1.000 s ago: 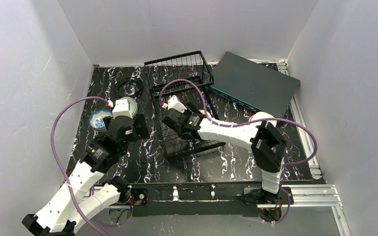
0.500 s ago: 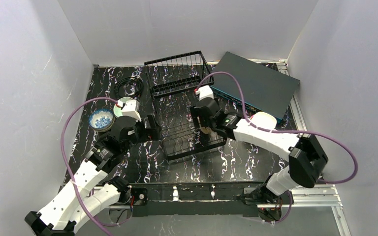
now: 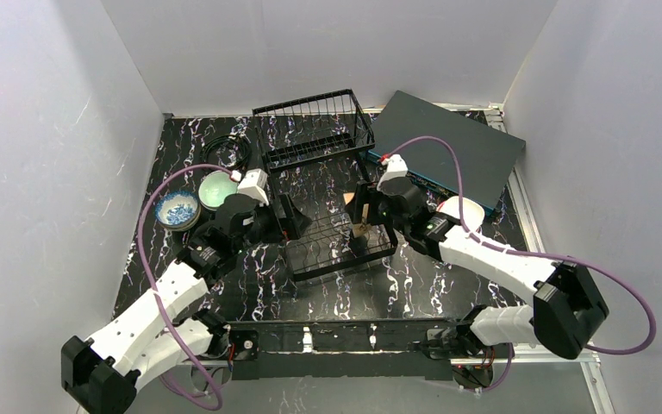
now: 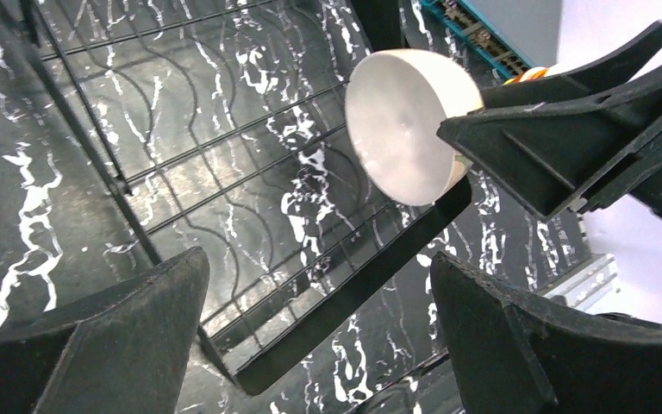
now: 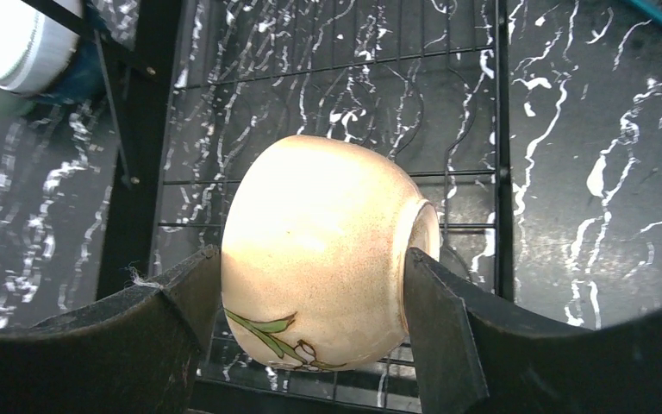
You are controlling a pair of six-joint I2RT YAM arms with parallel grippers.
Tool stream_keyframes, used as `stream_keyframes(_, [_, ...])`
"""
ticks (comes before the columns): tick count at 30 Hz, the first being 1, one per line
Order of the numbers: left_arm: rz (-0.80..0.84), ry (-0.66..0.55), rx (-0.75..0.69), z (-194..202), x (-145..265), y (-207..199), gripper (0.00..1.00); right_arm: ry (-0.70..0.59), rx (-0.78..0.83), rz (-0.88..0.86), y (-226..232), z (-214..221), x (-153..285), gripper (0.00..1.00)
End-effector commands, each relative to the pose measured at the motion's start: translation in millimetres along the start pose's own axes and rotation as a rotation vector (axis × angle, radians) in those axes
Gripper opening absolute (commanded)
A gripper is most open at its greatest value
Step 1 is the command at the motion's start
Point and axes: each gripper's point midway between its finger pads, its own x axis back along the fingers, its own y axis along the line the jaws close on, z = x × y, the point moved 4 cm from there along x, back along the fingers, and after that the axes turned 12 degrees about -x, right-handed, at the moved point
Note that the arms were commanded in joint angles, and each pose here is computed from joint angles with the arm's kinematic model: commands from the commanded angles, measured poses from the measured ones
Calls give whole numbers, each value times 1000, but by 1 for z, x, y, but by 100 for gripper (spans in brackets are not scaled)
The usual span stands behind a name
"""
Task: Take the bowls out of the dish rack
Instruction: Place the bowl with the bowl.
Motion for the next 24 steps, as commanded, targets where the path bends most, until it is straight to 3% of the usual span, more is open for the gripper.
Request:
stream_keyframes(1, [83, -74, 50, -10, -6, -12, 98, -177, -178, -232, 37, -43, 18, 30])
stream_keyframes(14, [123, -62, 95, -5, -34, -17, 97, -176, -367, -453, 52, -47, 31, 30])
stream_keyframes(24, [106, -70, 164, -2, -44, -15, 84, -150, -452, -651, 75, -49, 45, 30])
